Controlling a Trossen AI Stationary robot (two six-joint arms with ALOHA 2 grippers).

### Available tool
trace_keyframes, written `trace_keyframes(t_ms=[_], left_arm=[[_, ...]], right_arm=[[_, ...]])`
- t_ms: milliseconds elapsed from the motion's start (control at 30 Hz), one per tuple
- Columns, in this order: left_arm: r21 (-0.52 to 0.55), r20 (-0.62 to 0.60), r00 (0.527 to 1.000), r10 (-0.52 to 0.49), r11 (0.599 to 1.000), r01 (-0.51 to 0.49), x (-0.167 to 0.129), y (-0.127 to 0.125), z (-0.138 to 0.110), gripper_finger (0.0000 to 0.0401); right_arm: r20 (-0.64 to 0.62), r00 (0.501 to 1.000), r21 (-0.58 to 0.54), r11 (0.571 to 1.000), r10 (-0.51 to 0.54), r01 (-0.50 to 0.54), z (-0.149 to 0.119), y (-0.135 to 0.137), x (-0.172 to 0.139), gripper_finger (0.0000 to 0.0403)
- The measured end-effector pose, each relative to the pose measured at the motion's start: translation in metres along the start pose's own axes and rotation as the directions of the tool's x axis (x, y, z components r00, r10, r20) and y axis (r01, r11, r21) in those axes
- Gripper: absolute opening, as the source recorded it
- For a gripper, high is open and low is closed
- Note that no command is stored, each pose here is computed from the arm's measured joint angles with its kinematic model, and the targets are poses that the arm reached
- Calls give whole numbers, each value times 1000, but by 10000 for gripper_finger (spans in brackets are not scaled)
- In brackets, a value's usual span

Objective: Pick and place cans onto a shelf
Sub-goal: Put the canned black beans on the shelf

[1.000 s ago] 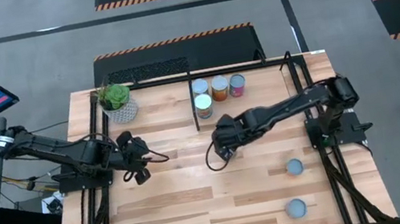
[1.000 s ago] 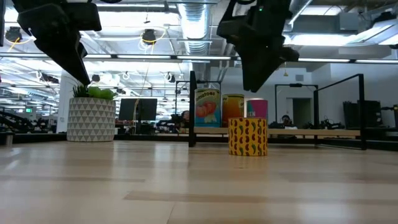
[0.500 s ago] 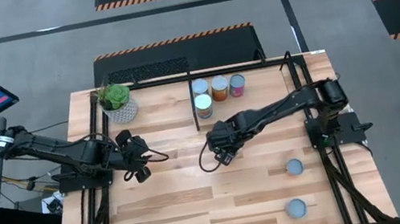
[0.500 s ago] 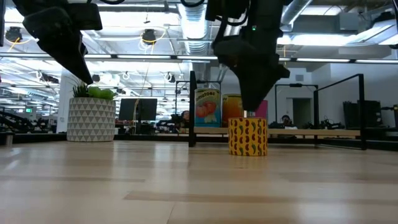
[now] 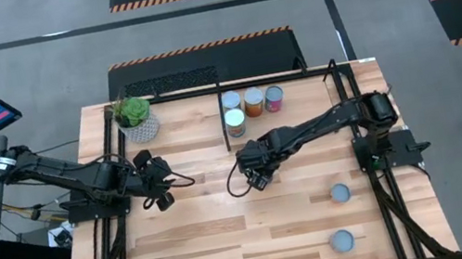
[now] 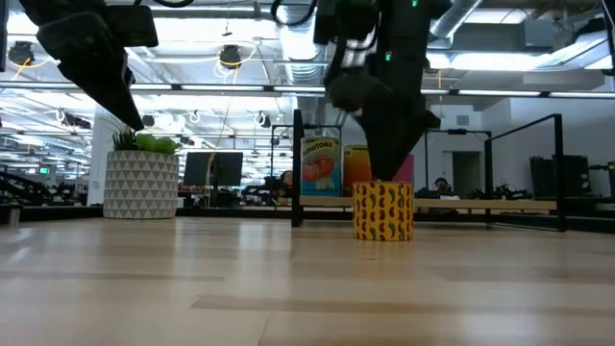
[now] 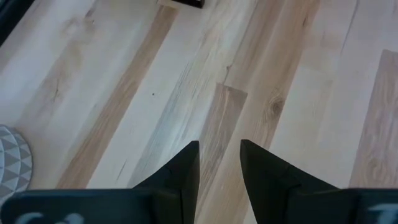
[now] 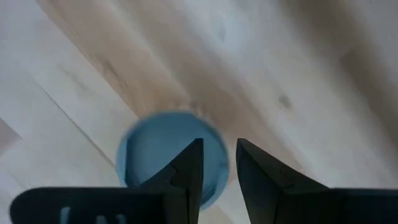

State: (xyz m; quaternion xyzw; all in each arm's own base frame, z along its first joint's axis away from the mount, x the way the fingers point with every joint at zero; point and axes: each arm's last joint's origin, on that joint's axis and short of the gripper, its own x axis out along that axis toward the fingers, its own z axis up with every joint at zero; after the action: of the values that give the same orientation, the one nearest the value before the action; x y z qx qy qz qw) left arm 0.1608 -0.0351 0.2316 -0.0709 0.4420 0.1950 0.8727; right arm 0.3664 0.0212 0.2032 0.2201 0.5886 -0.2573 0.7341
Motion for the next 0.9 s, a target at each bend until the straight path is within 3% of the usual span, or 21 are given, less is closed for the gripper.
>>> trace_keyframes(t_ms=[233,433,533,667,900], left_arm=[[9,-3,1000,2,1000,-2,0,0,0,105],[17,-4,1000,2,1000,-2,0,0,0,105],[17,-3,1000,3,1000,-3,0,0,0,105],[16,12,1000,25,1000,-25,0,1,0,105],[16,22,999,41,999,-41,0,1,0,105]], right_arm=[[-91,996,-60,998,-11,6,-2,6,26,118],[-63,998,-47,999,22,-25,1,9,27,115],[-40,998,-47,998,40,-41,3,9,23,89],[-20,998,-40,998,53,-53,6,6,19,18],[-67,998,-53,999,9,-12,6,3,-8,7]])
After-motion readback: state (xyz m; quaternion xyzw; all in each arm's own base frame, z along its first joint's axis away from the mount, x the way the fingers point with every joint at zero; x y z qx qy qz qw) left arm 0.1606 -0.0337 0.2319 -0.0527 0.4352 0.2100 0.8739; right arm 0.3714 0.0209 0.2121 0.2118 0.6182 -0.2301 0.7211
